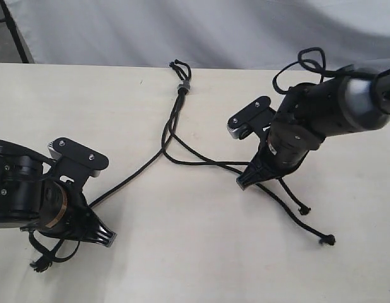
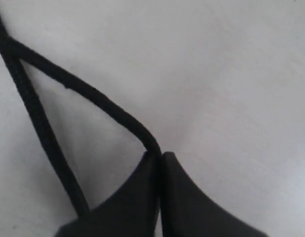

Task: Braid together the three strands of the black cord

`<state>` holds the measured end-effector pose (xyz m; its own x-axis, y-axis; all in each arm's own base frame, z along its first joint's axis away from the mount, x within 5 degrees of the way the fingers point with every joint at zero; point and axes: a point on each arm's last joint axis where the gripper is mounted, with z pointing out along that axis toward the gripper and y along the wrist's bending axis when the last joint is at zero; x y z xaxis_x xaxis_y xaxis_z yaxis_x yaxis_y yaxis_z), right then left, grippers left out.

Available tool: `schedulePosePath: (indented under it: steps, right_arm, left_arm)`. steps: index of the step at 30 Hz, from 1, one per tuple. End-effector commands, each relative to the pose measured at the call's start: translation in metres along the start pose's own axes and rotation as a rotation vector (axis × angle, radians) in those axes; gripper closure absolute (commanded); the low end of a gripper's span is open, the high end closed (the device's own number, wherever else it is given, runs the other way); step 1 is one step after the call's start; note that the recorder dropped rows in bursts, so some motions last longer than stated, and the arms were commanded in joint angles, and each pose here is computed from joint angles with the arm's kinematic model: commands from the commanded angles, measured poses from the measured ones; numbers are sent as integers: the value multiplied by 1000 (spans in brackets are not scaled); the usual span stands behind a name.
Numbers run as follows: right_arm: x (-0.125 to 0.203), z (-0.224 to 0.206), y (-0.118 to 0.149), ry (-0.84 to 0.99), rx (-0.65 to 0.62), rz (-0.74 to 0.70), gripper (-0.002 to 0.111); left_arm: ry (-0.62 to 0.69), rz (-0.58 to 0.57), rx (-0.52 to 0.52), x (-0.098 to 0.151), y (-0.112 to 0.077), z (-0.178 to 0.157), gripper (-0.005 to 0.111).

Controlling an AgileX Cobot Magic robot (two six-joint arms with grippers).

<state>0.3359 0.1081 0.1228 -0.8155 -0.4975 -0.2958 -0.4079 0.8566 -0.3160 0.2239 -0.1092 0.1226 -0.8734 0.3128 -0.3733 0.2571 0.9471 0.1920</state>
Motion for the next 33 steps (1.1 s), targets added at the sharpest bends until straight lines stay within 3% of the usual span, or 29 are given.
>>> schedulePosePath:
  steps: [1,5,9,14,17,20,26,33]
  right_arm:
    - [7,17,5,66,-14,9,108]
    - [16,16,26,157,-65,6,108]
    - [30,-5,81,193,-210,-119,108]
    - [46,-49,156,105,-333,-323,108]
    - [43,-82,177,-13,-343,-451,108]
    - [30,-109,167,-108,-320,-438,108]
    - [6,-141,99,-220,-185,-269,108]
    - [1,-122,32,-174,-99,-54,108]
  left_arm:
    - [11,-10,-12,2,2,1,106]
    - [10,-10,-10,2,2,1,106]
    - [9,-10,-9,2,2,1,106]
    - [9,-10,-9,2,2,1,106]
    - [9,-10,-9,2,2,1,106]
    - [10,-10,-10,2,2,1,106]
    - [23,-10,-32,3,4,1,106]
    - [26,-10,-37,4,5,1,106]
